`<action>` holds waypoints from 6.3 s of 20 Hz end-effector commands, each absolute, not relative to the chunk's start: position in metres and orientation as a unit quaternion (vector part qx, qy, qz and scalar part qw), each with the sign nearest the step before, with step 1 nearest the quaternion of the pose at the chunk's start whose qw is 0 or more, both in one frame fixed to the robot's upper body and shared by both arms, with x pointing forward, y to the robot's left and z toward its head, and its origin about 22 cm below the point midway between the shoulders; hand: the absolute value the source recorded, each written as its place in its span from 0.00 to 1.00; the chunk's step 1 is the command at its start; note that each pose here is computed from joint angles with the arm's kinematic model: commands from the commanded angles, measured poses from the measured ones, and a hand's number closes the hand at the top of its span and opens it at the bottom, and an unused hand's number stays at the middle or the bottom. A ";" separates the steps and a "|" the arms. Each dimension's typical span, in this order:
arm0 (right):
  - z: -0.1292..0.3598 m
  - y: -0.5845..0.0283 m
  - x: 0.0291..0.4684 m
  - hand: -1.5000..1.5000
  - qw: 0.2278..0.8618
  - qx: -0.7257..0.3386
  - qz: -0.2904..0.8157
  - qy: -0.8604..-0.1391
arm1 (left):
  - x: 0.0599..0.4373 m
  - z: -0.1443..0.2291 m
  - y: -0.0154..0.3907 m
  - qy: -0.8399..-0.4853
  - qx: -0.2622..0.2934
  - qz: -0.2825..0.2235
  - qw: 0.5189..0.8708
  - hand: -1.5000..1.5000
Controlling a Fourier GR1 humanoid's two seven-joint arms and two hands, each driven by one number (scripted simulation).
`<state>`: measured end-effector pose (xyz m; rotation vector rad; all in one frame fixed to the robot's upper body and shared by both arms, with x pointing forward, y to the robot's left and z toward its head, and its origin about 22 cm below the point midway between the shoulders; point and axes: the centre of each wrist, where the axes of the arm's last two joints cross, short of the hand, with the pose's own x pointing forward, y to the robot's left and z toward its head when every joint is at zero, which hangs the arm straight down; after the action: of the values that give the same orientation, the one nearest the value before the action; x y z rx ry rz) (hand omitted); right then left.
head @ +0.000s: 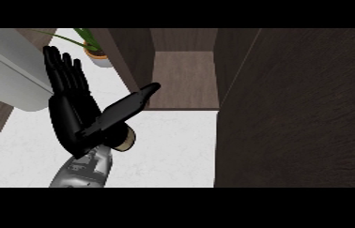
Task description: Pick up the wine, place it into the cabinet and close the cabinet
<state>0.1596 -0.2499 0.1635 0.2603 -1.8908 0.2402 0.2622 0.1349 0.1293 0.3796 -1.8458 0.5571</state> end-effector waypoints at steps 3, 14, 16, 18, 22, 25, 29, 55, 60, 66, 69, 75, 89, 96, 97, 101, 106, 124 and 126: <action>0.171 -0.238 0.155 0.00 0.569 0.107 0.106 -0.808 | 0.248 0.116 0.152 -0.767 0.196 0.253 0.556 0.00; 0.163 -0.243 0.148 0.00 0.561 0.122 0.103 -0.812 | 0.220 0.092 0.182 -0.744 0.216 0.260 0.576 0.00; 0.171 -0.232 0.158 0.00 0.567 0.115 0.105 -0.809 | 0.217 0.090 0.185 -0.741 0.213 0.259 0.582 0.00; 0.175 -0.235 0.151 0.00 0.569 0.108 0.101 -0.809 | 0.208 0.065 0.175 -0.734 0.229 0.271 0.580 0.00; 0.160 -0.236 0.163 0.00 0.564 0.113 0.098 -0.812 | 0.198 0.041 0.169 -0.727 0.221 0.259 0.597 0.00; 0.161 -0.236 0.149 0.00 0.568 0.110 0.099 -0.810 | 0.190 0.030 0.195 -0.724 0.224 0.274 0.592 0.00; 0.180 -0.240 0.142 0.00 0.566 0.110 0.109 -0.810 | 0.193 0.013 0.196 -0.711 0.231 0.274 0.605 0.00; 0.173 -0.231 0.149 0.00 0.563 0.106 0.107 -0.812 | 0.200 -0.086 0.238 -0.690 0.190 0.275 0.642 0.00; 0.152 -0.259 0.157 0.00 0.561 0.108 0.111 -0.813 | 0.202 -0.098 0.237 -0.687 0.191 0.271 0.647 0.00; 0.164 -0.254 0.161 0.00 0.558 0.103 0.106 -0.817 | 0.215 -0.123 0.219 -0.688 0.198 0.271 0.643 0.00; 0.170 -0.246 0.158 0.00 0.565 0.111 0.110 -0.810 | 0.207 -0.142 0.223 -0.688 0.185 0.286 0.641 0.00; 0.156 -0.230 0.149 0.00 0.563 0.104 0.103 -0.814 | 0.210 -0.148 0.221 -0.698 0.133 0.321 0.626 0.00; 0.164 -0.248 0.154 0.00 0.564 0.103 0.110 -0.812 | 0.206 -0.179 0.221 -0.705 0.112 0.318 0.624 1.00; 0.169 -0.252 0.150 0.00 0.566 0.097 0.108 -0.811 | 0.211 -0.180 0.216 -0.708 0.103 0.308 0.627 1.00; 0.158 -0.241 0.176 0.00 0.563 0.100 0.117 -0.812 | 0.224 -0.176 0.218 -0.714 0.100 0.299 0.625 1.00; 0.156 -0.236 0.166 0.00 0.564 0.102 0.106 -0.813 | 0.179 -0.189 0.244 -0.712 0.048 0.241 0.657 1.00; 0.166 -0.243 0.156 0.00 0.570 0.099 0.111 -0.808 | 0.134 -0.194 0.268 -0.701 -0.084 0.123 0.698 1.00; 0.159 -0.233 0.164 0.00 0.566 0.101 0.108 -0.811 | 0.139 -0.096 0.246 -0.763 -0.166 0.118 0.614 1.00; 0.156 -0.243 0.172 0.00 0.570 0.097 0.102 -0.810 | 0.152 -0.082 0.251 -0.764 -0.161 0.117 0.614 1.00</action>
<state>0.1666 -0.2422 0.1629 0.2286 -1.9019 0.2460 0.1480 0.2565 -0.1036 -0.3639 -1.7485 0.2701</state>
